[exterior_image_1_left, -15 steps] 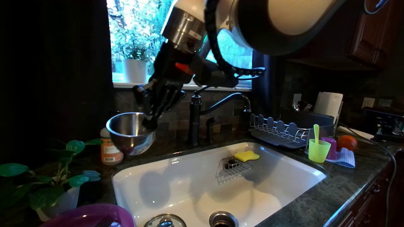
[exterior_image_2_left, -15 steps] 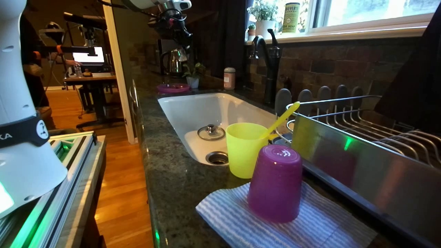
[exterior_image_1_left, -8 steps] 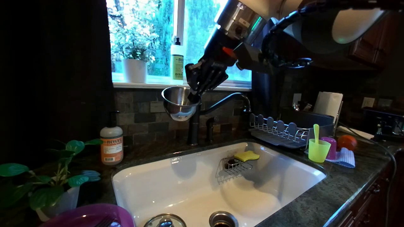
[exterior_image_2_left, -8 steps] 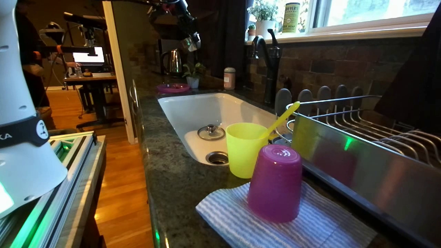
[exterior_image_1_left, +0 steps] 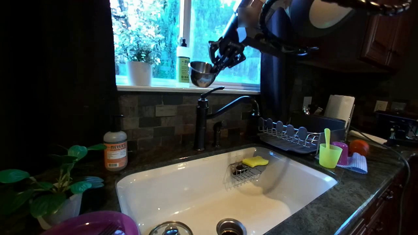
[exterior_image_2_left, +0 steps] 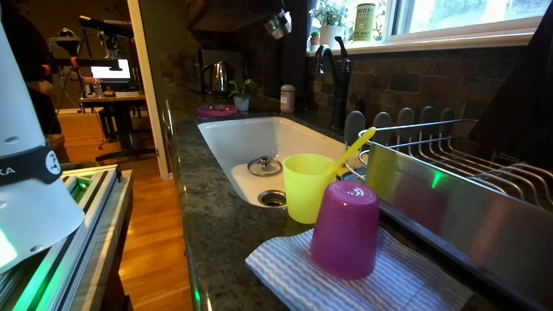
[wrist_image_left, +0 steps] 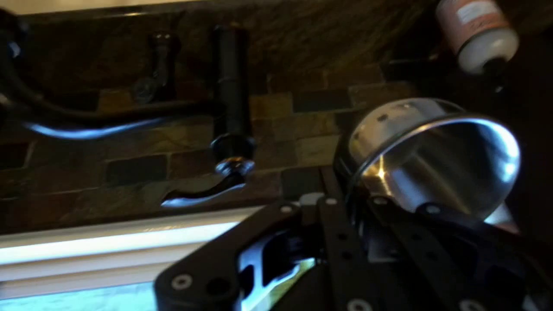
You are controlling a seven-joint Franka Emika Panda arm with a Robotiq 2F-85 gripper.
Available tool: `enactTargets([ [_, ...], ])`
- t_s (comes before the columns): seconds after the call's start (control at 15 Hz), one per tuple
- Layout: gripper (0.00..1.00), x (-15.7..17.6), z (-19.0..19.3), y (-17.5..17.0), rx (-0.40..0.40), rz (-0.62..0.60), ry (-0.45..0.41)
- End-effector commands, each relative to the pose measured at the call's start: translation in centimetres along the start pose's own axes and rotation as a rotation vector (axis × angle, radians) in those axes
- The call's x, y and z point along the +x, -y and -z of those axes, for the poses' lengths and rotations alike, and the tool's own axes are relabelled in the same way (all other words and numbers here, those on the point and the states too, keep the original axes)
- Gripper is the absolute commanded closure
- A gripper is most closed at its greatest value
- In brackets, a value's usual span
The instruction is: Put the silver bowl on the windowsill
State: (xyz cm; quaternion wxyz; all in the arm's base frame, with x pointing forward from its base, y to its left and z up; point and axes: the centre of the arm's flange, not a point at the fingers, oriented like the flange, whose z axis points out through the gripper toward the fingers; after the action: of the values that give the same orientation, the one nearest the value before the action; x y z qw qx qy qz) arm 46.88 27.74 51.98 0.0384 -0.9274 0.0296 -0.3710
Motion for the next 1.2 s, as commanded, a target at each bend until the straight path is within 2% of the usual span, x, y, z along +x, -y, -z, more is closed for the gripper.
enactTargets([
  [0.0,0.98,5.7,2.2,-6.7,-0.080,-0.175,-0.079],
  [0.2,0.98,9.0,2.5,-11.6,-0.149,-0.314,-0.143],
  [0.27,0.93,8.0,2.2,-10.5,-0.108,-0.231,-0.119],
  [0.4,0.93,9.2,2.4,-12.6,-0.130,-0.281,-0.140],
  [0.47,0.98,9.3,2.4,-12.7,-0.132,-0.289,-0.142],
  [0.6,0.98,11.2,1.3,-12.3,-0.193,-0.434,-0.133],
  [0.93,0.98,17.7,-0.4,-16.8,-0.359,-0.631,-0.089],
  [1.13,0.98,21.0,-1.9,-17.9,-0.453,-0.756,-0.024],
])
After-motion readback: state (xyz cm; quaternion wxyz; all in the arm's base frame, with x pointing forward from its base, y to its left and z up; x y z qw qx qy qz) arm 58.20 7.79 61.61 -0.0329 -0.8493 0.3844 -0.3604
